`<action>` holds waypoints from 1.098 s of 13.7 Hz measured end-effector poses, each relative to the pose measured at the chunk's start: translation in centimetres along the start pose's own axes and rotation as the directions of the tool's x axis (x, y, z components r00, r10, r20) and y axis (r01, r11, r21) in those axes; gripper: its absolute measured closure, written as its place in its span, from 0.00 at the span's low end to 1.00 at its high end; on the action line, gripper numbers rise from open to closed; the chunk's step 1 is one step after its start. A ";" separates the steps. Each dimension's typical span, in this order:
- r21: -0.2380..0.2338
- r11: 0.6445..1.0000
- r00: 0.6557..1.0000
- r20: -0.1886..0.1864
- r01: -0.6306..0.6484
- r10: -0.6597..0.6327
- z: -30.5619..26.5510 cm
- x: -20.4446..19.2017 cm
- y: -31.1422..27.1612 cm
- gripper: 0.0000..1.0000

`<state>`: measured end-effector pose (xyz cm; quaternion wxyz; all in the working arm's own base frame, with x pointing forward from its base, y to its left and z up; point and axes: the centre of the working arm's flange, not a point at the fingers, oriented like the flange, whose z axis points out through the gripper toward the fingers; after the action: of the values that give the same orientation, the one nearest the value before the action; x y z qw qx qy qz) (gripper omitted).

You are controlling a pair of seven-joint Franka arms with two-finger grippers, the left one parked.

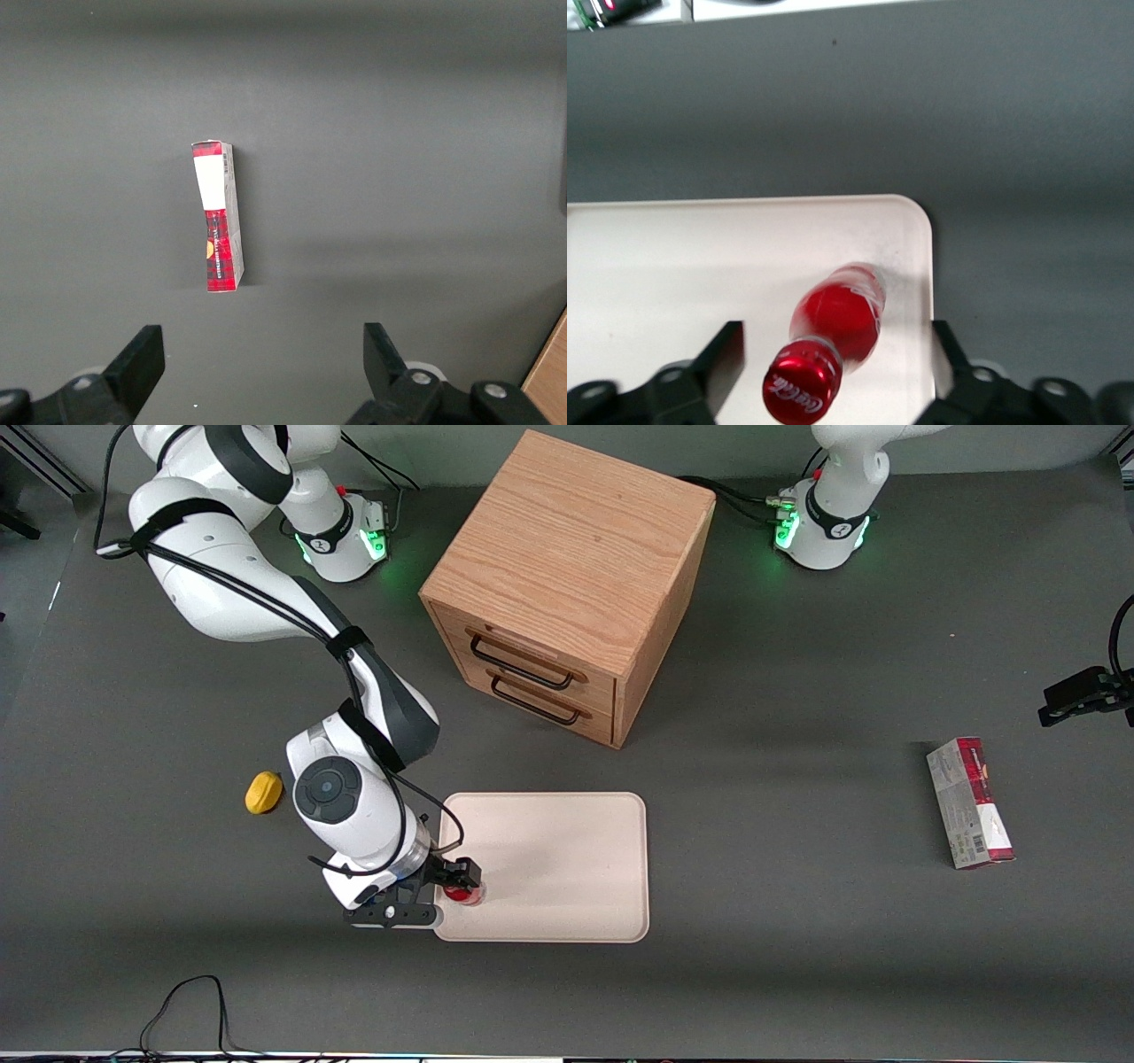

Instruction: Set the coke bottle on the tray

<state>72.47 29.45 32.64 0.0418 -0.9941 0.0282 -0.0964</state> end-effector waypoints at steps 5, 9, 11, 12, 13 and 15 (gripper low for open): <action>-0.080 0.996 0.999 0.023 -0.035 0.037 -9.1 1.4 4.1 0.00; -0.097 0.993 0.992 0.108 0.069 -0.059 -17.7 0.5 15.8 0.00; -0.127 0.989 0.986 0.155 0.081 -0.061 -21.0 -2.1 21.8 0.00; -0.133 0.989 0.984 0.170 0.071 -0.048 -22.3 -3.7 23.8 0.00; -0.134 0.989 0.985 0.169 0.055 -0.032 -23.9 -5.3 25.4 0.00; -0.094 0.995 0.986 0.167 0.024 -0.008 -27.5 -8.2 27.6 0.00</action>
<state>57.75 0.41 55.54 -0.0047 -0.9997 0.0210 -0.0121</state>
